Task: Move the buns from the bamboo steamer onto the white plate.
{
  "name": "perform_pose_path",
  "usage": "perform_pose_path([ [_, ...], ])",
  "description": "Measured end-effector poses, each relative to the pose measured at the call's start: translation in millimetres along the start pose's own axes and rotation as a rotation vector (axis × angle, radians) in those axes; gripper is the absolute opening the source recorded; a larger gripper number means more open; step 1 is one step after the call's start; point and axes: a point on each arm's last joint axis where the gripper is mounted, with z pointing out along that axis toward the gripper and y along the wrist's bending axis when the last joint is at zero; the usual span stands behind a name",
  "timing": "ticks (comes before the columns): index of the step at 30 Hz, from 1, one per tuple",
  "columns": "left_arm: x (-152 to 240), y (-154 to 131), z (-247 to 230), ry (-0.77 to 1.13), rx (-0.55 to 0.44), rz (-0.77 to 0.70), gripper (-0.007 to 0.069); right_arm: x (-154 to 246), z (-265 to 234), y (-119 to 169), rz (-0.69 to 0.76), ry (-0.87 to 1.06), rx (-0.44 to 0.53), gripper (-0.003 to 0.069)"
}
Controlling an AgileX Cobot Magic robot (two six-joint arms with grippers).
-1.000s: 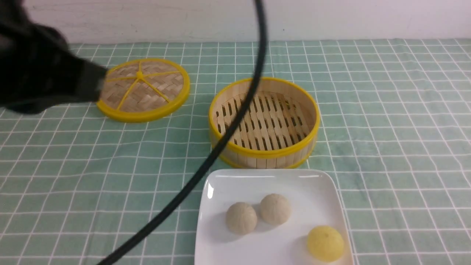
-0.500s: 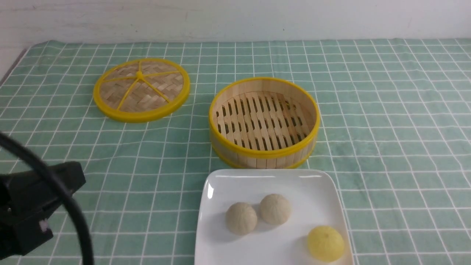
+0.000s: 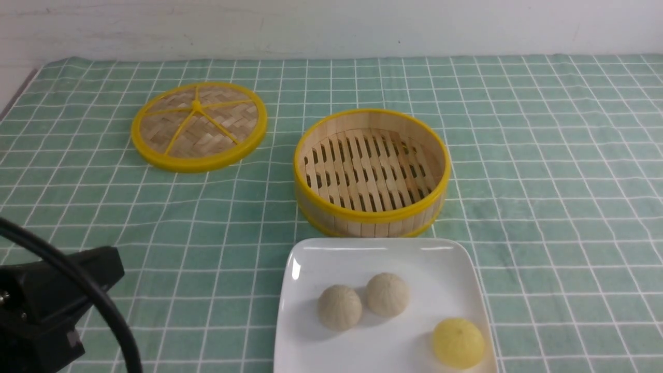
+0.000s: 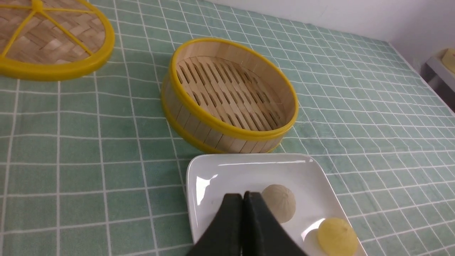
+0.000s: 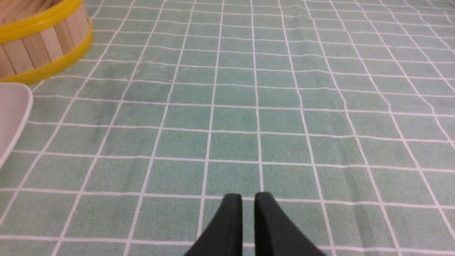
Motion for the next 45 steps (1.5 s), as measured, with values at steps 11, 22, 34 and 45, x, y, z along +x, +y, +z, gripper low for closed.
perform_pose_path([
  [11, 2.4, 0.6, 5.9, -0.100, 0.051, 0.049, 0.0022, 0.0, 0.0, 0.0, 0.000, 0.000, 0.001, 0.0095],
  [22, 72.1, 65.4, 15.7, -0.236, -0.280, 0.047, 0.0031, 0.1, 0.0, 0.0, 0.000, 0.000, 0.001, 0.0100],
  [34, 124.0, 92.1, 3.8, -0.296, -0.483, 0.095, 0.0040, 0.1, 0.0, 0.0, 0.000, 0.000, 0.001, 0.0110],
  [45, 134.4, 96.4, 3.3, -0.183, -0.523, 0.093, 0.0052, 0.0, 0.0, 0.0, 0.000, -0.001, 0.001, 0.0122],
])
